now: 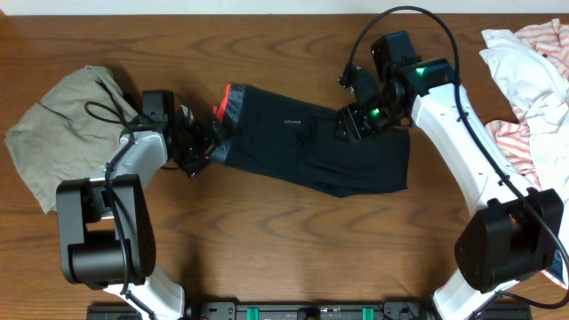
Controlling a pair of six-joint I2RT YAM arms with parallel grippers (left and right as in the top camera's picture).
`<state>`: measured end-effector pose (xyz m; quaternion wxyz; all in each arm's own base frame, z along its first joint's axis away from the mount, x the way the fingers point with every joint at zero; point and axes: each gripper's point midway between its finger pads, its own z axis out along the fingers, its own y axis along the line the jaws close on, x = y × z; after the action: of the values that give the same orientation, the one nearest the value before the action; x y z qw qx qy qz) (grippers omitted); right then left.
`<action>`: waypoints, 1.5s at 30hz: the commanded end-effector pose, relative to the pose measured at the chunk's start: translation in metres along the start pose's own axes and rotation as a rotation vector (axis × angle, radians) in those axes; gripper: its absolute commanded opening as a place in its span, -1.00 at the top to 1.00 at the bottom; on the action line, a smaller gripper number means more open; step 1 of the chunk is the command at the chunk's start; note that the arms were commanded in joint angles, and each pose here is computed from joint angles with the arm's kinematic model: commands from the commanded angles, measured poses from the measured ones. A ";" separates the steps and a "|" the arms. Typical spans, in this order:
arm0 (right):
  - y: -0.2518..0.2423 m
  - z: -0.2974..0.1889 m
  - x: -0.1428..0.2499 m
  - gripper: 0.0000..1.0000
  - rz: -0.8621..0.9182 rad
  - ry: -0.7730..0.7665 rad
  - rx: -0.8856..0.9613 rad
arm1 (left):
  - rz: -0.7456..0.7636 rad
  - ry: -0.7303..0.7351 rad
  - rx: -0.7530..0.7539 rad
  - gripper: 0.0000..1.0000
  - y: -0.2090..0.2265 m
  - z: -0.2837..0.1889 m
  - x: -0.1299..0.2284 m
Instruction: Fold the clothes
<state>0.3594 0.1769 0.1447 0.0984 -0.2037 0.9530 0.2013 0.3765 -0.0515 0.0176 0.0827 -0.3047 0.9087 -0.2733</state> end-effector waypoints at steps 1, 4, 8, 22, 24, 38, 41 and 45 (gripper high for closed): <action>-0.001 -0.001 -0.001 -0.13 -0.005 -0.002 0.003 | -0.046 -0.043 -0.241 -0.96 0.063 0.017 -0.001; -0.001 -0.001 -0.001 -0.13 -0.004 -0.002 0.003 | -0.040 -0.055 -0.231 -0.96 0.061 0.018 -0.004; -0.001 -0.001 -0.001 -0.12 -0.005 -0.002 0.003 | -0.036 -0.078 -0.213 -0.97 0.057 0.020 -0.010; -0.001 -0.001 -0.001 -0.12 -0.005 -0.002 0.003 | -0.051 0.022 -0.109 -0.95 0.044 0.033 0.005; -0.001 -0.001 -0.001 -0.12 -0.005 -0.002 0.003 | -0.051 0.032 -0.097 -0.93 0.042 0.033 0.007; -0.001 -0.001 -0.001 -0.12 -0.005 -0.003 0.002 | -0.065 0.078 -0.071 -0.84 0.038 0.033 0.016; -0.001 -0.001 -0.001 -0.12 -0.005 -0.003 0.002 | -0.069 0.084 -0.076 -0.69 0.040 0.033 0.018; -0.001 -0.001 -0.001 -0.12 -0.005 -0.003 0.002 | -0.069 0.084 -0.076 -0.33 0.040 0.033 0.018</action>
<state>0.3592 0.1768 0.1446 0.0979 -0.2037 0.9531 0.2012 0.3872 -0.0528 0.0137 0.0888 -0.3051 0.9008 -0.2961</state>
